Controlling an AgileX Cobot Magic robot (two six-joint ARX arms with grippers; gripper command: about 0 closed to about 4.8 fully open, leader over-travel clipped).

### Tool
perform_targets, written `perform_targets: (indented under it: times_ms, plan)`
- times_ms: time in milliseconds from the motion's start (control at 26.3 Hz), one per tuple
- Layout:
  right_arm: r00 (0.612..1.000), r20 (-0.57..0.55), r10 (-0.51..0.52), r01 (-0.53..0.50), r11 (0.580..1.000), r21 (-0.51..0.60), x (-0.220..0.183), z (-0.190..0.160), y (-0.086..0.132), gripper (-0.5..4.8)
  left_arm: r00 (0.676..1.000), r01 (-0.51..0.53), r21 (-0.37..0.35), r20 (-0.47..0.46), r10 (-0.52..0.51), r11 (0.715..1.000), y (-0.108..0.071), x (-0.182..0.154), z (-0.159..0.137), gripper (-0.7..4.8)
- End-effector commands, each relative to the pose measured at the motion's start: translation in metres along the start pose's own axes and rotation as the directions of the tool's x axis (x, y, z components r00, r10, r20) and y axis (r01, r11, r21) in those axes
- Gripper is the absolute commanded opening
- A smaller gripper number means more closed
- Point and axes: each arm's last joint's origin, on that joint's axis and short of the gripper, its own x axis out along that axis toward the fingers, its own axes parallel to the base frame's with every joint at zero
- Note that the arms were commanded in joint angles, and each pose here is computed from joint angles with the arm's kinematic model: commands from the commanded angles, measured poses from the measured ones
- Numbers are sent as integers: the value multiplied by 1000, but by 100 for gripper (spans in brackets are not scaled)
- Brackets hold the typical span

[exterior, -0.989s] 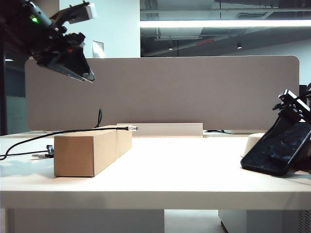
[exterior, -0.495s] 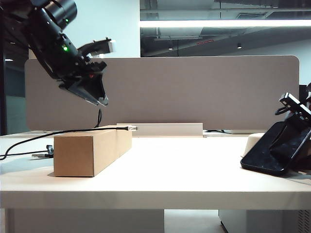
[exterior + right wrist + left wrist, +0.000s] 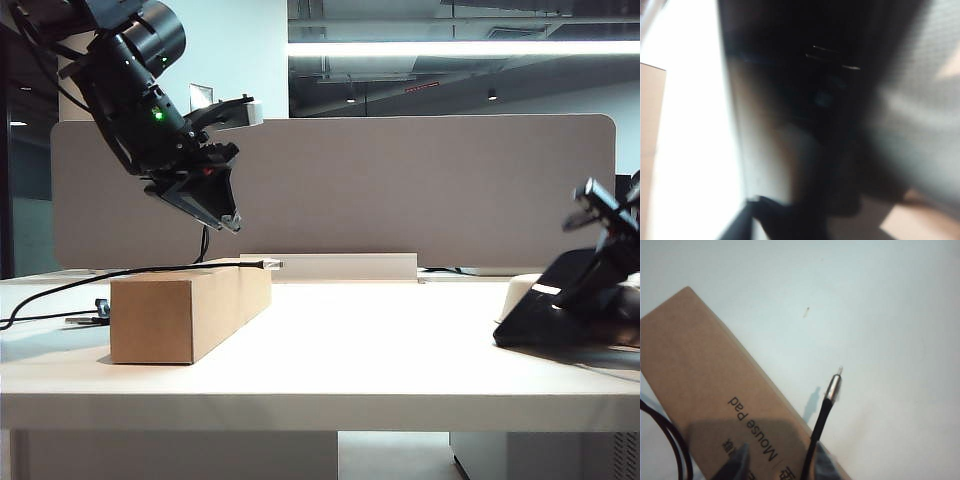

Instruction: Pick up the charging cable and the phone, plug the charging cable into the charging port on the phone, and finally place them back on the table.

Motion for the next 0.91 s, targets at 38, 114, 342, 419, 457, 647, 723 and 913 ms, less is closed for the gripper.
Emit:
perform_targets:
  times_ms: [38, 114, 342, 419, 457, 647, 723, 913]
  plan:
    - [1000, 10, -10, 10, 1000, -10, 0, 0, 0, -7, 1000, -21, 70, 5, 21, 997, 0, -1, 3, 161]
    - [999, 7, 46, -46, 999, -25, 0, 2, 3, -7, 1000, -18, 79, 5, 18, 997, 0, -1, 3, 161]
    - [988, 28, 149, -147, 986, -80, -9, 9, 20, -7, 1000, 14, 160, 20, -17, 987, 0, -3, 9, 167]
    - [979, 32, 201, -196, 974, -111, -16, 11, 30, -7, 999, 28, 205, 19, -32, 978, -4, -1, 15, 225]
    - [975, 31, 221, -216, 969, -120, -18, 12, 33, -7, 999, 31, 221, 14, -35, 975, -5, -1, 18, 225]
    - [953, 33, 301, -292, 942, -167, -32, 16, 48, -7, 998, 56, 280, -31, -49, 958, -14, 9, 34, 225]
    - [945, 34, 325, -313, 931, -188, -38, 17, 53, -7, 996, 76, 298, -63, -60, 952, -20, 15, 40, 225]
    - [932, 30, 360, -346, 914, -212, -48, 18, 60, -7, 989, 117, 315, -126, -81, 942, -25, 27, 49, 225]
